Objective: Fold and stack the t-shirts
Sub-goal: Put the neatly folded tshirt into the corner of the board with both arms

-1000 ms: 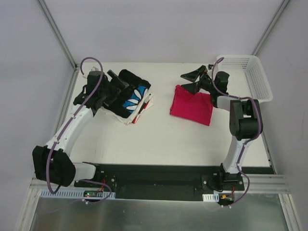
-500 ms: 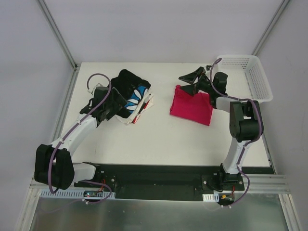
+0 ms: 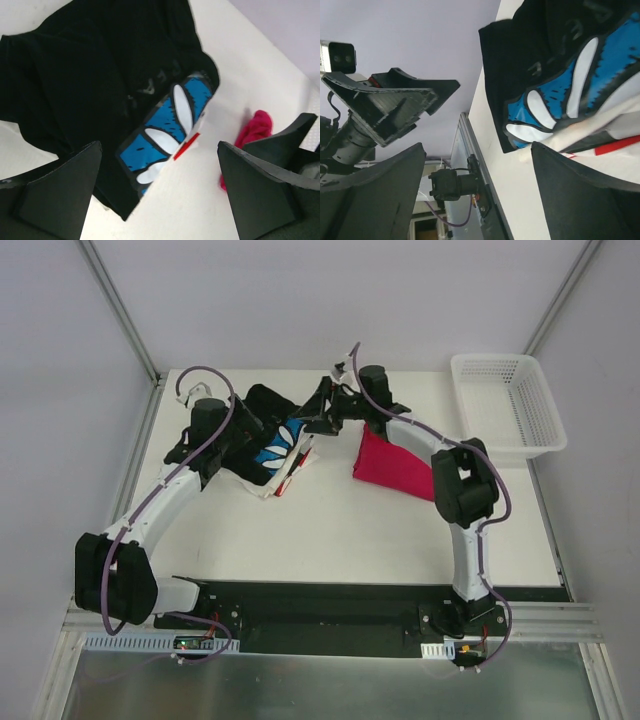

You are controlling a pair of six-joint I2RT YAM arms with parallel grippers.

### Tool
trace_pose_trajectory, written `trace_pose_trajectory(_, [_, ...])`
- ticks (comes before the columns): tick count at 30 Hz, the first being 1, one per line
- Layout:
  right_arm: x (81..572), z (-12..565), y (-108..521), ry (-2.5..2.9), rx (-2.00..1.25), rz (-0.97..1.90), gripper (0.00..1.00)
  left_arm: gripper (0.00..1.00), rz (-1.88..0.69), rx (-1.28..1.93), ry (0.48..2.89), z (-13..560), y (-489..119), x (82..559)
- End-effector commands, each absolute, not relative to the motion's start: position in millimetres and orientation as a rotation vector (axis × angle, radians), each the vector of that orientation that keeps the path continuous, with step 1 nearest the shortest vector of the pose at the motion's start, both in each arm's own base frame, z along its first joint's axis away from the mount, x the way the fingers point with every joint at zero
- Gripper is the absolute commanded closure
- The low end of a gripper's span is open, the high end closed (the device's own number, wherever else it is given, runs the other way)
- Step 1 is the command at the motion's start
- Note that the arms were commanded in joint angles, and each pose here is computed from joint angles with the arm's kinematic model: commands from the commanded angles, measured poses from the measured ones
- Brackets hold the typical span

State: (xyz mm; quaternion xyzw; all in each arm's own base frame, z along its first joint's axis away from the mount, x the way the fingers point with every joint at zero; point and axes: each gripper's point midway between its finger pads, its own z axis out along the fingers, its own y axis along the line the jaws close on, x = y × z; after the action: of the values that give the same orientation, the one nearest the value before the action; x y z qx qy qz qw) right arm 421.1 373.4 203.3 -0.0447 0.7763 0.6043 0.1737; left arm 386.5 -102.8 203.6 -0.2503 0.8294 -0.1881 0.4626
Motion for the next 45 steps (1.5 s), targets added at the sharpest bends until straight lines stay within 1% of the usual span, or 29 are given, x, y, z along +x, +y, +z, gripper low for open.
trace_pose_trajectory(1, [415,195,395,2.286,-0.184,1.686,0.22,0.01,-0.34,-0.624,2.053,165,-85,392])
trace_pose_trajectory(2, [418,195,399,2.282,-0.186,1.692,0.45,0.01,-0.342,-0.633,2.037,161,-85,395])
trace_pose_trajectory(4, [417,196,405,2.279,-0.199,1.712,0.71,0.01,-0.332,-0.637,2.045,150,-84,394])
trace_pose_trajectory(5, [419,196,408,2.277,-0.197,1.716,0.96,0.01,-0.309,-0.646,2.049,145,-81,395])
trace_pose_trajectory(6, [418,197,411,2.273,-0.209,1.719,0.99,0.01,-0.3,-0.653,2.051,142,-79,396])
trace_pose_trajectory(10, [423,193,418,2.28,-0.212,1.71,0.99,0.01,-0.266,-0.652,2.063,133,-76,399])
trace_pose_trajectory(11, [426,183,419,2.299,-0.203,1.71,0.99,0.01,-0.262,-0.655,2.067,131,-75,399])
trace_pose_trajectory(12, [428,189,423,2.282,-0.218,1.717,0.99,0.01,-0.263,-0.656,2.067,130,-76,399])
trace_pose_trajectory(14, [432,179,427,2.306,-0.201,1.724,0.99,0.01,-0.263,-0.654,2.061,133,-75,399])
trace_pose_trajectory(16, [435,183,433,2.292,-0.212,1.73,0.99,0.01,-0.259,-0.653,2.052,137,-73,395])
trace_pose_trajectory(19, [440,168,438,2.309,-0.201,1.728,0.99,0.01,-0.22,-0.654,1.982,161,-61,394])
trace_pose_trajectory(22, [446,141,446,2.339,-0.173,1.731,0.99,0.01,-0.183,-0.651,1.904,188,-51,399])
trace_pose_trajectory(24, [445,127,450,2.368,-0.159,1.74,0.99,0.01,-0.213,-0.65,1.86,208,-52,402])
trace_pose_trajectory(29, [435,65,449,2.499,-0.045,1.734,0.99,0.01,-0.341,-0.644,1.741,247,-62,406])
trace_pose_trajectory(31, [432,58,447,2.499,-0.027,1.734,0.99,0.01,-0.333,-0.64,1.723,249,-61,409])
trace_pose_trajectory(33, [423,38,437,2.548,0.036,1.703,0.99,0.01,-0.329,-0.625,1.718,245,-62,417])
trace_pose_trajectory(34, [422,42,434,2.539,0.035,1.699,0.99,0.01,-0.335,-0.614,1.711,243,-64,421])
trace_pose_trajectory(36, [414,30,424,2.565,0.054,1.664,0.99,0.01,-0.342,-0.623,1.721,228,-67,428])
trace_pose_trajectory(41, [416,33,413,2.558,0.064,1.64,0.99,0.01,-0.423,-0.677,1.773,187,-79,437])
trace_pose_trajectory(45, [423,35,406,2.551,0.087,1.638,0.99,0.01,-0.491,-0.67,1.778,180,-92,448])
